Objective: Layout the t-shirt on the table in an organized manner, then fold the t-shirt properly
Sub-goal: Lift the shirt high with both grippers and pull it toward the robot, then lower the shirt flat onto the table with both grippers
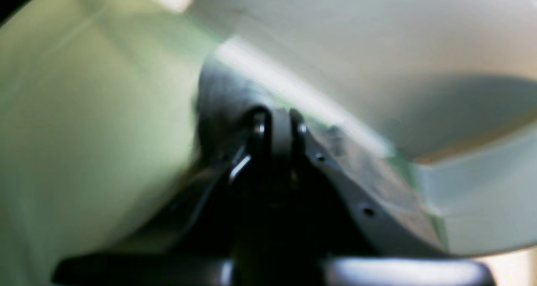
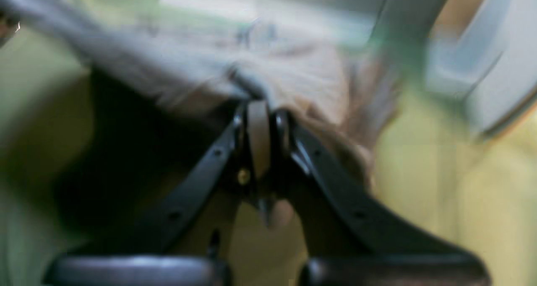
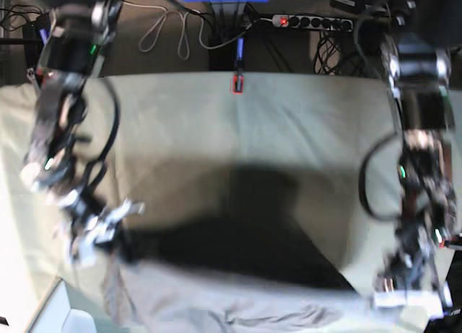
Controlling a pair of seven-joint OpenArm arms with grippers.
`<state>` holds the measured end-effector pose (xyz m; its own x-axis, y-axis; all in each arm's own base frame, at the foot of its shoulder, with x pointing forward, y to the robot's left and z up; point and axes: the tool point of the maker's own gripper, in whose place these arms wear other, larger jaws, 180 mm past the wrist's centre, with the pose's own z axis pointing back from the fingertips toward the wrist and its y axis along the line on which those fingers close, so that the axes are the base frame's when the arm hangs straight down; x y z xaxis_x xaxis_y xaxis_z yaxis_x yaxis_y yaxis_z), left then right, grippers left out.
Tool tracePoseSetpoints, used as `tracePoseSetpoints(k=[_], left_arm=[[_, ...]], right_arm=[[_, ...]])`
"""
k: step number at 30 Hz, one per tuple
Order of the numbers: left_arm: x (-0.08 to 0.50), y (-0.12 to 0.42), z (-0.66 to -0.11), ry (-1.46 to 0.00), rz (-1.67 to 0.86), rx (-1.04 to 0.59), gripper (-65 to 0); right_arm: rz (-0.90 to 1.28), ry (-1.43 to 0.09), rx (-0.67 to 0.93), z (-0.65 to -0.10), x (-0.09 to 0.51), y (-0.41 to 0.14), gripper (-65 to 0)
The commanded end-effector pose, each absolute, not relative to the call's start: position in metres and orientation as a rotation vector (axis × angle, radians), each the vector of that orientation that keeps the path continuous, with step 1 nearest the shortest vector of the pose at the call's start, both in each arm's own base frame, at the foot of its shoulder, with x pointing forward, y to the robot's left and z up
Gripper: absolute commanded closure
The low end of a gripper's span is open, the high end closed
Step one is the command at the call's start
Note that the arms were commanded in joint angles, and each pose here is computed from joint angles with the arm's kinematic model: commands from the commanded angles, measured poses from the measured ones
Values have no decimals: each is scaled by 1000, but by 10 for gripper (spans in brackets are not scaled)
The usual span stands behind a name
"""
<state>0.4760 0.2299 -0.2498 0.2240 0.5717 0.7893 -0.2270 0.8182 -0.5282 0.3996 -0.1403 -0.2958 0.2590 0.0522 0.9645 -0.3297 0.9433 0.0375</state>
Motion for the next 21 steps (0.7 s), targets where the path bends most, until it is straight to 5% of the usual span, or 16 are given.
tracePoseSetpoints(k=[1, 9, 18, 21], left_arm=[[473, 232, -241, -1262, 567, -350, -1], [374, 272, -345, -1066, 733, -237, -1], [295, 321, -390, -972, 903, -119, -1], [291, 330, -387, -982, 926, -107, -1]], right_arm=[[245, -1363, 281, -280, 397, -137, 0], [160, -1202, 345, -358, 312, -124, 0], [158, -1021, 429, -413, 247, -109, 0], [154, -996, 429, -419, 236, -109, -70]])
